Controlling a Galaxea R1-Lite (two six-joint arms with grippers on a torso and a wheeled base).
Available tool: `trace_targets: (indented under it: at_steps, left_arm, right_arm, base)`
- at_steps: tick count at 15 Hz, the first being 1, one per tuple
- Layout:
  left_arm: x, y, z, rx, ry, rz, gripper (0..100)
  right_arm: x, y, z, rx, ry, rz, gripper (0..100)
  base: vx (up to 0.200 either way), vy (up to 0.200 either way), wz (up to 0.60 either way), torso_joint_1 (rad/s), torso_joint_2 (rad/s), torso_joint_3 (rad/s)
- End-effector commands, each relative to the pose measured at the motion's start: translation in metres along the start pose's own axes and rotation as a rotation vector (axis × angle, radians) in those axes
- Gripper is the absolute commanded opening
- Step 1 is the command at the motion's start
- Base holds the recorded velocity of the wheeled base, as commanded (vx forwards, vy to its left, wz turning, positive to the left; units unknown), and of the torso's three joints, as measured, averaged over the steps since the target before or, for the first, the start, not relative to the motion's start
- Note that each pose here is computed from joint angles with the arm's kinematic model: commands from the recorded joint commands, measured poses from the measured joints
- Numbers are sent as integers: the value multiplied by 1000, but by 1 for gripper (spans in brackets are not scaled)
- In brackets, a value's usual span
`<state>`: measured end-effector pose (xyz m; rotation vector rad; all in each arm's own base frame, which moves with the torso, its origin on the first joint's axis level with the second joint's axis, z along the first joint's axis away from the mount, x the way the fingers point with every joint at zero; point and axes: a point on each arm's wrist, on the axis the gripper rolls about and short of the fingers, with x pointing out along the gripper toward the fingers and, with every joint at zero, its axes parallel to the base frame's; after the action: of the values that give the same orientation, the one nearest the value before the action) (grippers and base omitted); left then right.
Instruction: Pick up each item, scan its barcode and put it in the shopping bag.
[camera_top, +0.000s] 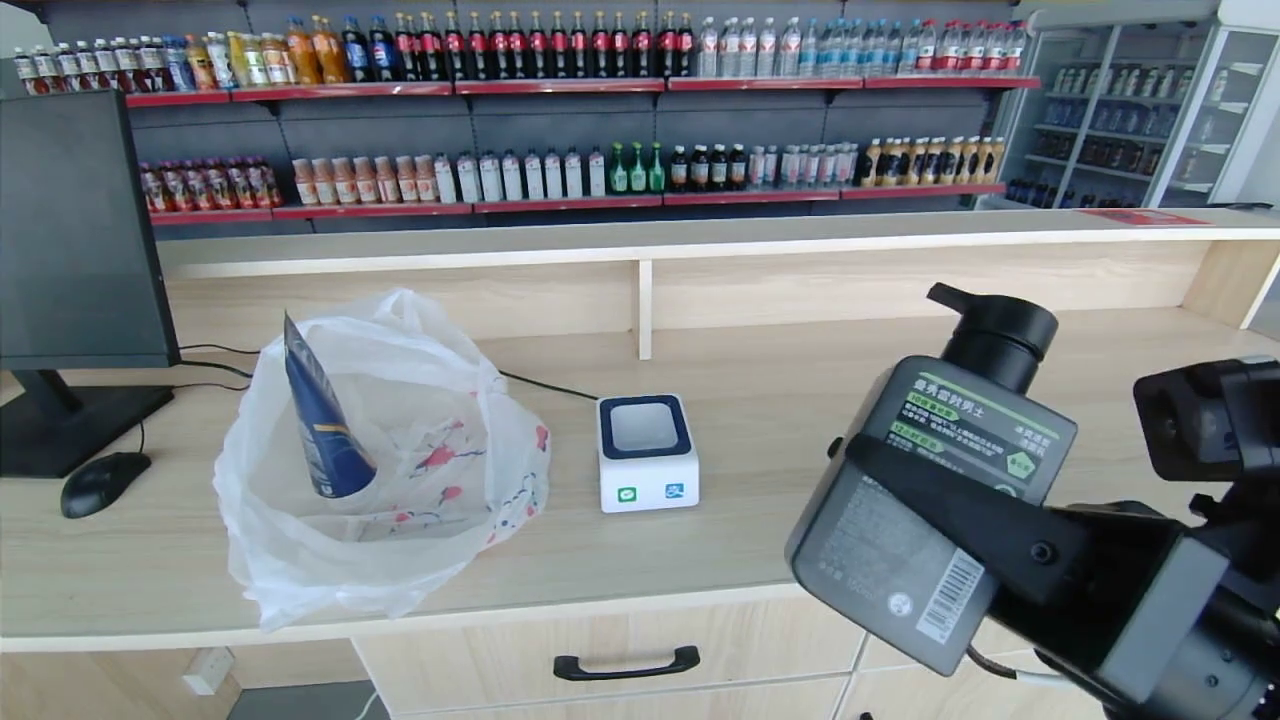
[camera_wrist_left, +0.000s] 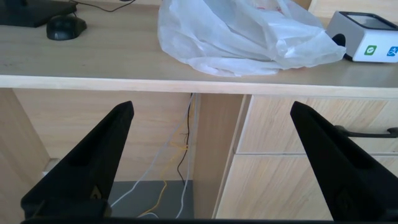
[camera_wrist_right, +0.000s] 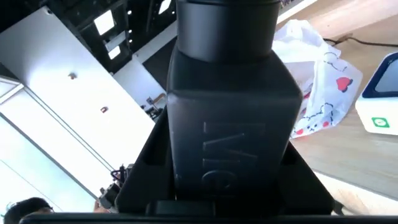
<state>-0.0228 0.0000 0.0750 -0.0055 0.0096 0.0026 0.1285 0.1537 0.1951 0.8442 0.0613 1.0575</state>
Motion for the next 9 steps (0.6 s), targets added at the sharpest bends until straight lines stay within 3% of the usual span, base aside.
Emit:
trace_targets:
  at_steps: [1,4,7,9]
  left_arm:
    - [0,0,0,-1,0,1,100]
    - [0,0,0,-1,0,1,100]
    - [0,0,0,-1,0,1,100]
    - [0,0,0,-1,0,1,100]
  right_arm:
    - [7,4,6,23,-30,25,0]
    - [15,9,13,38,-75,48,0]
    - [30,21,25,182,-187,68,0]
    - [33,27,23,214,-200,79,0]
  base:
    - [0,0,0,0,0,0]
    - [0,0,0,0,0,0]
    - [0,0,0,0,0,0]
    - [0,0,0,0,0,0]
